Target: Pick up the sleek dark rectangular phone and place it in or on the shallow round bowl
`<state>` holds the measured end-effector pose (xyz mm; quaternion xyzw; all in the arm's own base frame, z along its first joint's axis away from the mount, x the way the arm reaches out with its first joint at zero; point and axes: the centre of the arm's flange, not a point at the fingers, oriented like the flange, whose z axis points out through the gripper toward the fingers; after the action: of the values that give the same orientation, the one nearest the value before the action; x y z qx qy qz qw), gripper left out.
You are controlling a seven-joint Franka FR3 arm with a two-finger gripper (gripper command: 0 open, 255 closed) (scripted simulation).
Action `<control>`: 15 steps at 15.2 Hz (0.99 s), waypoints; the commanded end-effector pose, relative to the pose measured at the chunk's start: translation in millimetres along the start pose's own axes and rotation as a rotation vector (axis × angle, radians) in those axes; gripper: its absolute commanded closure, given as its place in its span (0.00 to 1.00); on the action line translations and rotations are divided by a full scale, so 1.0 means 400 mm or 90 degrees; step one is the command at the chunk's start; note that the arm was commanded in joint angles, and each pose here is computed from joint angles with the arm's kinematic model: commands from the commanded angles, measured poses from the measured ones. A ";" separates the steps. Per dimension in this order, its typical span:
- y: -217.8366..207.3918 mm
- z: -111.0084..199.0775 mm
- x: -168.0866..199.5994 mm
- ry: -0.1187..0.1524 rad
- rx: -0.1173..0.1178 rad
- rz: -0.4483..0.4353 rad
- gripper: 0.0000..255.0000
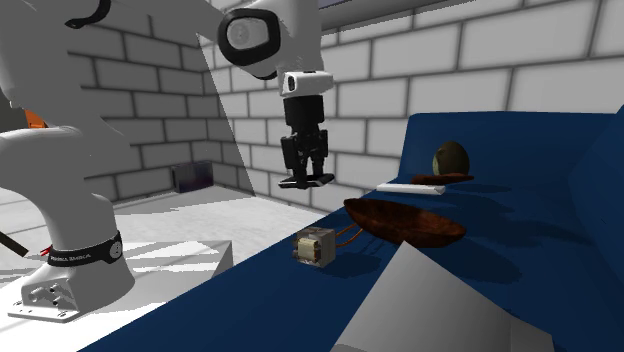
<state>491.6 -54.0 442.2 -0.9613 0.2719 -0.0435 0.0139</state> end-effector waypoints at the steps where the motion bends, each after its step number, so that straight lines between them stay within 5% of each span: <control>1: 0.000 -0.026 0.000 0.000 0.000 0.000 1.00; 12: -0.006 -0.158 0.010 0.000 0.000 0.000 1.00; 15: -0.014 -0.153 0.109 0.000 0.000 0.000 1.00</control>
<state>515.9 -66.4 504.1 -0.9613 0.2719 -0.0433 0.0140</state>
